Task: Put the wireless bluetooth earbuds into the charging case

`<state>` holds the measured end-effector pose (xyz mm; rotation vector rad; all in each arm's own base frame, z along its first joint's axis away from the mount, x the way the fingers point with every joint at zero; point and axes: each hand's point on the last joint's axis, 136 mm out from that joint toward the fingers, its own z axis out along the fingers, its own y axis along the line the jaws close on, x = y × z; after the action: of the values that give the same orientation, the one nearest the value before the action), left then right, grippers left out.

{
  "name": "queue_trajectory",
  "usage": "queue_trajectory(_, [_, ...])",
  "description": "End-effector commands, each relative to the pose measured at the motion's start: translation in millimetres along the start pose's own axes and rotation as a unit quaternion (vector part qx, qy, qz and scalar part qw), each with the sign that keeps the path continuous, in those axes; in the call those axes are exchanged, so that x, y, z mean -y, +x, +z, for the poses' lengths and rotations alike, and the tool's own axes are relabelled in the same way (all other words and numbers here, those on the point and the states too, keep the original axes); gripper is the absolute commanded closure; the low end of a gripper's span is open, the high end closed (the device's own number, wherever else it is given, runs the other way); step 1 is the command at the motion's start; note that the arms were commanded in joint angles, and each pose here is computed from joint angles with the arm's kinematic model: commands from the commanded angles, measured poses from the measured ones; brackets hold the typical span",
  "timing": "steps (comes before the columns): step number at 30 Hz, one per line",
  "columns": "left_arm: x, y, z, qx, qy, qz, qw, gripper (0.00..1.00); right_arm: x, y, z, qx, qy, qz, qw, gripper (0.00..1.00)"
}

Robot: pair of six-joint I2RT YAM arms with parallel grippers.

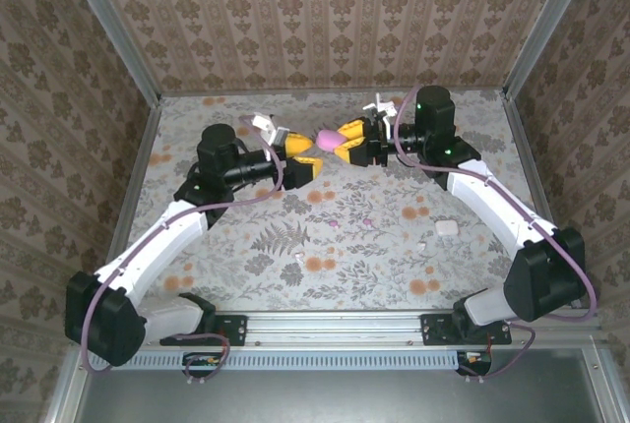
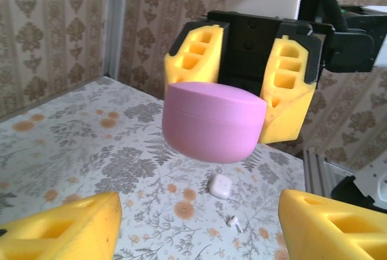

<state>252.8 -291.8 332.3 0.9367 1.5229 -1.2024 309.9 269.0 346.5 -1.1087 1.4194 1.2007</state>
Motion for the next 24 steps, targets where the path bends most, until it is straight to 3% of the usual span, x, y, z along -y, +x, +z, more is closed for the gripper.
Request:
queue_trajectory(1, [17, -17, 0, 0.026, 0.049, 0.041, 0.998, 0.31, -7, -3, 1, -0.002, -0.028, -0.007, 1.0, 0.64])
queue_trajectory(8, [15, -20, 2, 0.039, 0.05, 0.035, 0.997, 0.38, -6, -1, 2, -0.004, -0.032, -0.007, 0.999, 0.64])
queue_trajectory(24, [21, -17, 13, 0.021, 0.062, 0.03, 0.997, 0.43, -10, -5, 6, -0.001, -0.039, -0.021, 0.999, 0.64])
